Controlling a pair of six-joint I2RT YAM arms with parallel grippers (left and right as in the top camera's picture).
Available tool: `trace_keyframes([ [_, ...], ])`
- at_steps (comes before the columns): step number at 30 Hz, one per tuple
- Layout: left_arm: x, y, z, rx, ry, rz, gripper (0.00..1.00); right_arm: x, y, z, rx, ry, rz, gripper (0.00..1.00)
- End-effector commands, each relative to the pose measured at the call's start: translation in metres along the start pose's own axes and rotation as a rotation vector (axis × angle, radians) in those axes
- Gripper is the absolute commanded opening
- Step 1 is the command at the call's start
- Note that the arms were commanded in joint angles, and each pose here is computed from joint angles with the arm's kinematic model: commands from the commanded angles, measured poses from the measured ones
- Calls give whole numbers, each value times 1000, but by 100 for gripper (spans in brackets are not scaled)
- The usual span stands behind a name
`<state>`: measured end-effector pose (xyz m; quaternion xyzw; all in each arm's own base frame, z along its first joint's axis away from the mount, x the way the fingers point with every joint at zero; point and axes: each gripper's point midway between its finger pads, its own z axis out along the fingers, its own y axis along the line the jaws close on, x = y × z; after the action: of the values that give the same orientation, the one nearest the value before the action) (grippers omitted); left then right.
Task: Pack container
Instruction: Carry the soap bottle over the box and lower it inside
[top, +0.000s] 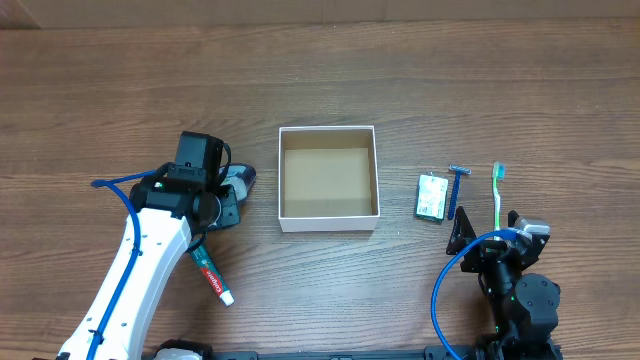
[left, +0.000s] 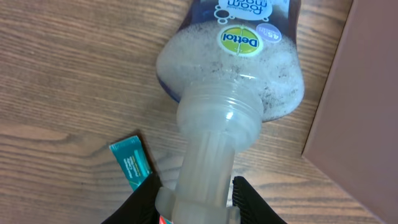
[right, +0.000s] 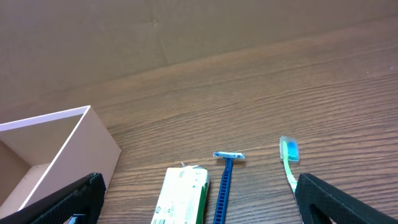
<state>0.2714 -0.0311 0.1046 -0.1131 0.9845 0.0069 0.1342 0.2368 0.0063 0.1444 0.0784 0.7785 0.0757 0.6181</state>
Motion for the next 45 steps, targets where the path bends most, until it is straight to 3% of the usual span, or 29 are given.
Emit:
trace_keyframes([
  [1,-21,-1,-13,8,-88,-5,23,-2,-2,0,8,-13,0,100],
  [18,-46,-11,-18,47,-190,4,19,-2,-2,0,8,-13,0,100],
  [24,-66,-24,-40,110,-245,14,19,-2,-2,0,8,-13,0,100],
  [28,-77,-31,-53,144,-284,23,11,-2,-2,0,8,-13,0,100],
  [35,-81,-32,-56,146,-300,40,9,-2,-2,0,8,-13,0,100],
  [45,-110,-22,-134,93,-406,49,11,-2,-2,0,8,-13,0,100],
])
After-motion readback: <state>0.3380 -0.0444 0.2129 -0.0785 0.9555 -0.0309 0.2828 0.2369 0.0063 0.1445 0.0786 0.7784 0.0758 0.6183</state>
